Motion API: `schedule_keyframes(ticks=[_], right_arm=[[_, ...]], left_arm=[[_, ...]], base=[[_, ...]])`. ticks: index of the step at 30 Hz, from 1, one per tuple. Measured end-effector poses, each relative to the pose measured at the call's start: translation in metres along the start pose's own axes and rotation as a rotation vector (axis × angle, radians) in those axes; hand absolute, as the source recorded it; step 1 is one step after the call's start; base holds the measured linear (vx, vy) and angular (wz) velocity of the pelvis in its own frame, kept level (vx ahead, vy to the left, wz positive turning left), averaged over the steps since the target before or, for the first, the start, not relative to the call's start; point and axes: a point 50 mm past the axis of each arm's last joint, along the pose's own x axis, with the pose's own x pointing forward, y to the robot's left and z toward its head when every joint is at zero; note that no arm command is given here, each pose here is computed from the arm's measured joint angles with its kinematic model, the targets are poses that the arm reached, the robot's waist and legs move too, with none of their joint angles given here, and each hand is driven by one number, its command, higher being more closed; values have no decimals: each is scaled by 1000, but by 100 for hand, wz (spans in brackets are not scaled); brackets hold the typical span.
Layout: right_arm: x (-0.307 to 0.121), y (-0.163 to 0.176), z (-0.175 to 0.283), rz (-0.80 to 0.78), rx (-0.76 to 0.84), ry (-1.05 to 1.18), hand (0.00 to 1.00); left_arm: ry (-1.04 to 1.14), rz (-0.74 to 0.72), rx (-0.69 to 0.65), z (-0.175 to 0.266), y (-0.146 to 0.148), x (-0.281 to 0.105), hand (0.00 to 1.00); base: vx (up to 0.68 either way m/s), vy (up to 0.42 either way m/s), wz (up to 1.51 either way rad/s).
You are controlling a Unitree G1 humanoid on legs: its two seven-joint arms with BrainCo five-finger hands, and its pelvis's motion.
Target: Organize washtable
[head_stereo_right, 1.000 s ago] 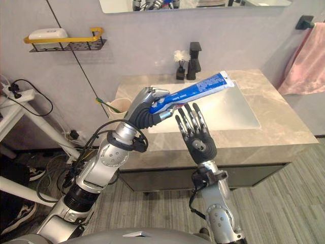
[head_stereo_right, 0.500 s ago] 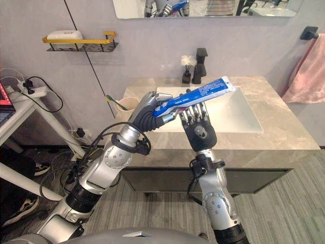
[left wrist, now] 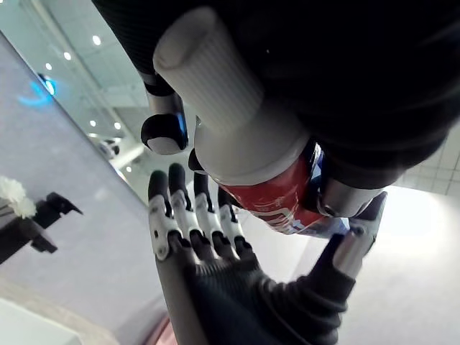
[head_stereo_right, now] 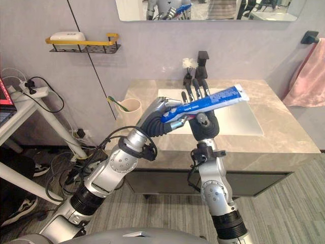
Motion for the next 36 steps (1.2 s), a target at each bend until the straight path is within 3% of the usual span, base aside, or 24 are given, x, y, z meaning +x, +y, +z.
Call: schedule_keyframes(ticks=[9, 10, 32, 33, 36], right_arm=[[1, 0, 2, -6, -1, -20, 0], [1, 0, 2, -7, -2, -24, 100], [3, 2, 6, -32, 16, -84, 100], [3, 2, 6, -32, 15, -84, 100], [3, 2, 6, -32, 7, -84, 100]], left_arm=[[-8, -33, -59, 3, -9, 0, 100], [-5, -41, -72, 3, -11, 0, 100], [42, -56, -155, -2, -28, 0, 100], [43, -56, -155, -3, -28, 0, 0], [50, -61, -158, -4, -29, -1, 0]], base=[[0, 0, 0], [0, 0, 0], [0, 0, 0], [0, 0, 0], [0, 0, 0]])
